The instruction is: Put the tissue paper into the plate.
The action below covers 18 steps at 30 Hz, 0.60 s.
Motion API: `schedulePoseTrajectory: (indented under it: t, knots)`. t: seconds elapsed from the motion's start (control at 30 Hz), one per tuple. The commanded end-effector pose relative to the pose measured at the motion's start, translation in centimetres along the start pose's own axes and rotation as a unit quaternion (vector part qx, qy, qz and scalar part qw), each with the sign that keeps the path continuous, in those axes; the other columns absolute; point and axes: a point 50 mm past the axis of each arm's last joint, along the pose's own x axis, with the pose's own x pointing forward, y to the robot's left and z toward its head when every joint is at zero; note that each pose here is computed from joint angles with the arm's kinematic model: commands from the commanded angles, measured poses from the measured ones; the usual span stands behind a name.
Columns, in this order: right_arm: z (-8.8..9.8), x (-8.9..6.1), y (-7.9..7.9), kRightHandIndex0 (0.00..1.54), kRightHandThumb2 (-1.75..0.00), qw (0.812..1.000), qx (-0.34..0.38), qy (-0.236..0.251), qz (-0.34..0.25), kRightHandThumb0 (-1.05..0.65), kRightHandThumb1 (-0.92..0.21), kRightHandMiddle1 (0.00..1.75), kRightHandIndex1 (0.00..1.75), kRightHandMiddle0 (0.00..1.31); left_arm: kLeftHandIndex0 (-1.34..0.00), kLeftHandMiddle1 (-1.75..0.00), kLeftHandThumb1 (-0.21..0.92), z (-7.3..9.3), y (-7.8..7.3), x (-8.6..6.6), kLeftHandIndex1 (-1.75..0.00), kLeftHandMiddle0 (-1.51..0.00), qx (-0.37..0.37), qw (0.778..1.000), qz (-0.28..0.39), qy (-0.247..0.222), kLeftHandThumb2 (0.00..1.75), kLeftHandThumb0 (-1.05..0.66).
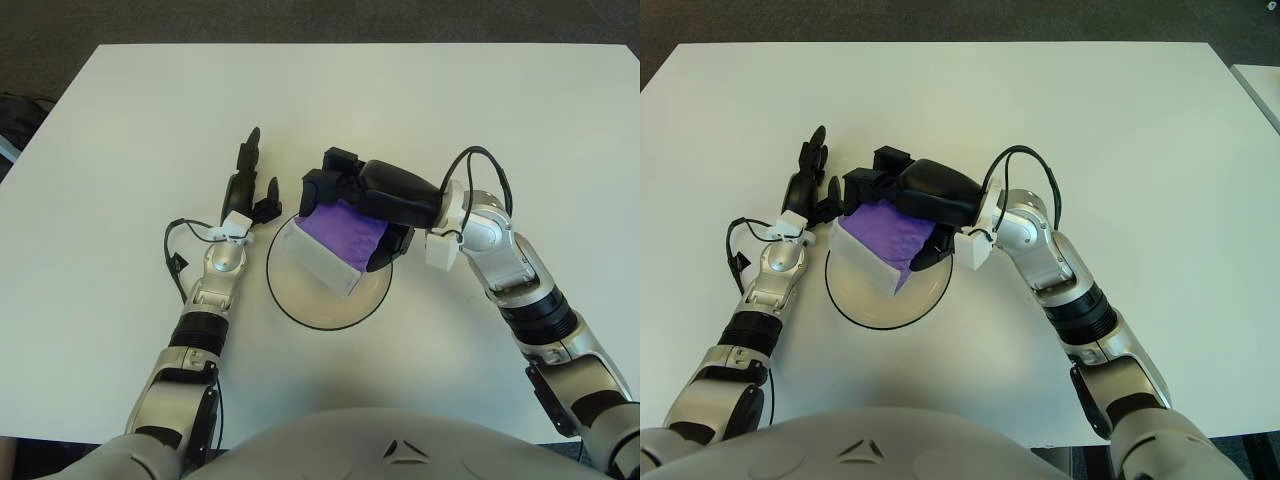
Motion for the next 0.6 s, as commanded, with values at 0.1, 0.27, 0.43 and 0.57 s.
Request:
schedulePoseTrajectory:
  t: [0.1,0.27,0.43,0.57]
  knots:
    - [0.42,0.29,-0.18,0.77,-1.55,1.0,-0.025,-0.017,0.007,0.0,-0.11,1.75,1.71,0.54,0.0,-0.01,0.92,-4.33,-1.82,-5.4,-0.18,-0.17,-0.015,0.993,-0.013,0.119,0.96,-0.88]
    - [0.56,0.31,-0.14,0.69,-1.37,0.999,-0.045,-0.019,0.013,0.0,-0.24,1.6,1.74,0.52,0.0,-0.01,0.92,-4.46,-1.82,-5.37,-0.19,-0.18,-0.022,0.992,-0.01,0.124,0.95,-0.88]
    - [1.12,0.12,0.02,0.52,-1.13,0.996,-0.082,-0.02,0.013,-0.01,-0.46,1.67,1.74,0.32,0.0,-0.01,0.92,-4.43,-1.84,-5.33,-0.14,-0.17,-0.036,0.992,-0.015,0.119,0.94,-0.89]
    - [1.24,0.06,0.31,0.28,-0.84,0.996,-0.082,-0.021,0.014,-0.14,-0.69,1.73,1.72,0.23,0.0,0.0,0.92,-4.59,-1.98,-5.31,-0.04,-0.14,-0.074,0.99,-0.02,0.121,0.95,-0.88]
